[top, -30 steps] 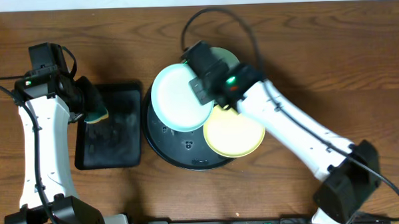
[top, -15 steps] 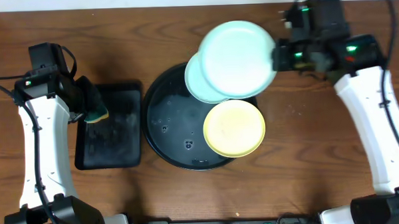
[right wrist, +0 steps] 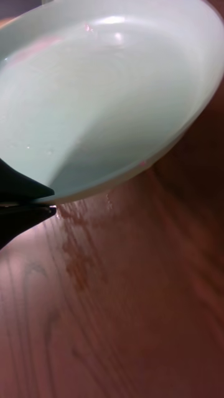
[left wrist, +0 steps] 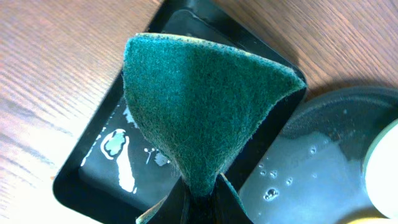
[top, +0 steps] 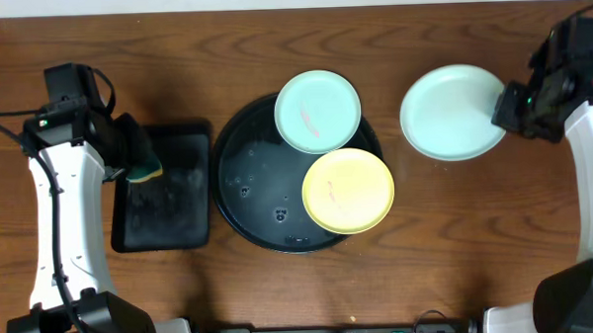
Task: Clean dirty plates on tray and stack at the side
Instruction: 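Release the mint plate and move the right gripper back toward the tray, then grasp the rim of the yellow plate with the right gripper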
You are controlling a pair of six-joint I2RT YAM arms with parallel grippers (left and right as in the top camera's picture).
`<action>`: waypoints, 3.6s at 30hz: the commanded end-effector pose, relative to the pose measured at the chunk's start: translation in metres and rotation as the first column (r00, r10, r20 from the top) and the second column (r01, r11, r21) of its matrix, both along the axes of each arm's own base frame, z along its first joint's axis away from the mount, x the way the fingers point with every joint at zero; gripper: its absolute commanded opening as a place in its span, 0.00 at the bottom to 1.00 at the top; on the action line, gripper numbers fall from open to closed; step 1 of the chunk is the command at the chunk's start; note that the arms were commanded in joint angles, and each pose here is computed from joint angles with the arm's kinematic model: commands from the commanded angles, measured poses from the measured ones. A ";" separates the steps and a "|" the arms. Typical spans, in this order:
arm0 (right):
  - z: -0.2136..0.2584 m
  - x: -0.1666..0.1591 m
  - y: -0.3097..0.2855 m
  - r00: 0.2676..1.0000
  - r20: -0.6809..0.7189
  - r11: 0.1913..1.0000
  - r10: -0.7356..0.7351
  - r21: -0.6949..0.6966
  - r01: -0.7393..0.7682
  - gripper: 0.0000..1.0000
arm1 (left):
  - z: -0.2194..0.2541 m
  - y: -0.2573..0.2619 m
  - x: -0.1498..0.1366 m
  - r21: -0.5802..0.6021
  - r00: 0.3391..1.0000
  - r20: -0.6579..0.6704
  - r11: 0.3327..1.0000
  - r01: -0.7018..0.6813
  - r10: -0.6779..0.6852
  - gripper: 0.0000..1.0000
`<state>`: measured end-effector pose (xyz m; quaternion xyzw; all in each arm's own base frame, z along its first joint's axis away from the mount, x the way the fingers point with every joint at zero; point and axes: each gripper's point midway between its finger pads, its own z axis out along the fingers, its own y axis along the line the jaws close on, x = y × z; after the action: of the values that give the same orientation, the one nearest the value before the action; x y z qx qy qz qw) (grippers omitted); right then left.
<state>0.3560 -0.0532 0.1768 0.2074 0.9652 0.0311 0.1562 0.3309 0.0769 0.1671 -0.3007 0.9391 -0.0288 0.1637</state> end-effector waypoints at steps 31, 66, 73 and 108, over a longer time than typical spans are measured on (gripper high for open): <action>-0.135 -0.006 -0.010 0.995 0.086 0.999 0.045 -0.012 -0.045 0.47 | 0.000 -0.028 0.014 0.034 0.986 0.023 0.986 0.164 -0.165 0.07; -0.137 -0.032 0.181 0.777 -0.115 0.782 0.619 0.179 -0.597 0.23 | 0.000 -0.028 0.015 0.035 0.986 0.029 0.986 0.163 -0.164 0.08; -0.144 -0.038 0.183 0.769 -0.137 0.778 0.625 0.188 -0.599 0.18 | 0.000 -0.028 0.015 0.035 0.986 0.029 0.986 0.163 -0.164 0.07; -0.138 -0.042 0.297 0.905 -0.067 0.888 0.421 0.233 -0.396 0.01 | 0.000 -0.055 0.016 0.009 0.984 0.027 0.985 0.174 -0.175 0.07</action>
<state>0.3081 0.2381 0.0404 -0.0100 0.9844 0.1658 0.0572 0.3481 0.0234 0.1692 -0.2039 0.9616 -0.0439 0.1786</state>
